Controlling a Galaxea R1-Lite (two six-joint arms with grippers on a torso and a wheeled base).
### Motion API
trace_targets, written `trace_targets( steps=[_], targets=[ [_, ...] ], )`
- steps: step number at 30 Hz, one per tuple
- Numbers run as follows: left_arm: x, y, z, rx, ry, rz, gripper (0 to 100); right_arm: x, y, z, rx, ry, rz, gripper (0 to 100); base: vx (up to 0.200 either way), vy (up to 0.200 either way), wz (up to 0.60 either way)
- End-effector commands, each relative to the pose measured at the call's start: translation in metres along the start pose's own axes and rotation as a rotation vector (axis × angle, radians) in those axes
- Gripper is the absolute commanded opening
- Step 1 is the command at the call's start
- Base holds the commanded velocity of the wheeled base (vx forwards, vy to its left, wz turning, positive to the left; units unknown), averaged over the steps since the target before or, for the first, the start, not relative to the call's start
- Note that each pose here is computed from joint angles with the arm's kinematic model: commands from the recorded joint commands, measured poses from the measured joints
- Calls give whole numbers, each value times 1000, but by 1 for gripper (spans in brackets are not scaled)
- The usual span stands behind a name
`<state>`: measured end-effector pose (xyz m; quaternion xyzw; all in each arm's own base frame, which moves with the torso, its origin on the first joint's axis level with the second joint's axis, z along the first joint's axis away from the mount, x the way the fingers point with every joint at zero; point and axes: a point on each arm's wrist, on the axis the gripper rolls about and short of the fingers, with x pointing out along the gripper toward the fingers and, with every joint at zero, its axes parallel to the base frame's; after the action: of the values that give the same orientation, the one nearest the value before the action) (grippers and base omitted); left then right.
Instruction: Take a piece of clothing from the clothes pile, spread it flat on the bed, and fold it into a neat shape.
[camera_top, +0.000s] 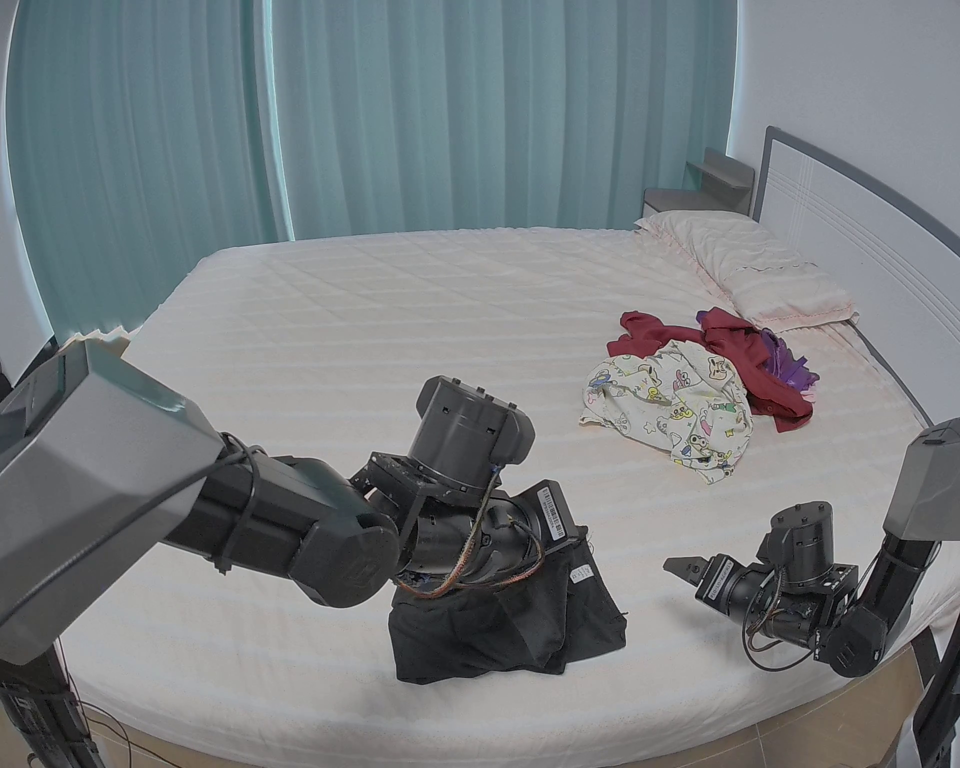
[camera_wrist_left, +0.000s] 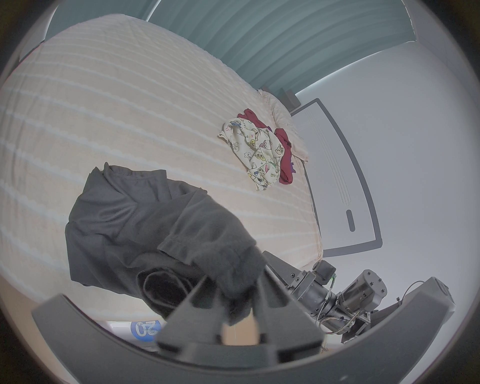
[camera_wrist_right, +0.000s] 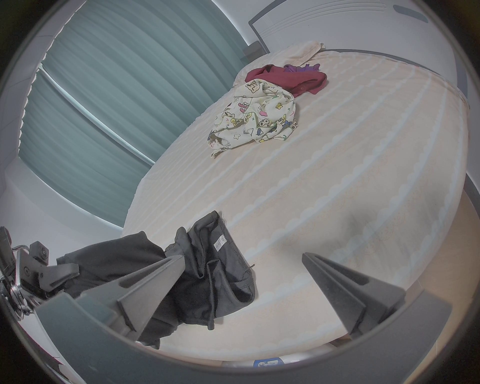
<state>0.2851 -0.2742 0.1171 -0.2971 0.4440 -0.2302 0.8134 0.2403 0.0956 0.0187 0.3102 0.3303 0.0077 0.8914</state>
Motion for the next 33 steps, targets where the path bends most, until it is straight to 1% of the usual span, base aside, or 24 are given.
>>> trace_targets(
  steps=[1, 2, 4, 7, 11, 14, 15, 18, 20, 24, 25, 28, 32, 33],
  targets=[
    [2, 3, 1, -4, 1, 1, 100, 0, -1, 0, 1, 2, -6, 100, 0, 0, 0],
    [3, 1, 2, -2, -8, -16, 100, -1, -2, 0, 8, 2, -8, 100, 0, 0, 0],
    [3, 0, 3, 0, -17, -22, 100, -2, -3, -2, 12, 9, -13, 100, 0, 0, 0],
    [3, 1, 3, 1, -26, -14, 100, -2, -3, -2, 13, 9, -11, 100, 0, 0, 0],
    [4, 3, -1, -35, -60, 36, 100, -4, -2, -1, 15, 1, -4, 100, 0, 0, 0],
    [3, 7, -6, -35, -51, 52, 100, -4, -2, 0, 17, 0, -3, 100, 0, 0, 0],
    [1, 14, -12, -37, -36, 75, 100, -4, -1, 0, 15, -3, 0, 100, 0, 0, 0],
    [-11, 17, -14, -40, -39, 81, 100, -4, 1, 2, 14, -10, 9, 100, 0, 0, 0],
    [-33, 22, -17, -46, -40, 85, 100, -4, 5, 4, 9, -17, 23, 100, 0, 0, 0],
    [-59, 26, -24, -46, -37, 83, 100, 3, 15, 7, -12, -28, 54, 100, 0, 0, 0],
    [-66, 31, -28, -48, -32, 94, 100, 7, 20, 9, -22, -23, 73, 100, 0, 0, 0],
    [-76, 44, -33, -67, -24, 127, 100, 16, 31, 4, -48, 59, 106, 100, 0, 0, 0],
    [-77, 65, -32, -108, -11, 181, 100, 40, 44, -4, -83, 114, 101, 100, 0, 0, 0],
    [-77, 73, -32, -127, 1, 200, 100, 48, 48, -10, -110, 133, 100, 100, 0, 0, 0]
  ],
)
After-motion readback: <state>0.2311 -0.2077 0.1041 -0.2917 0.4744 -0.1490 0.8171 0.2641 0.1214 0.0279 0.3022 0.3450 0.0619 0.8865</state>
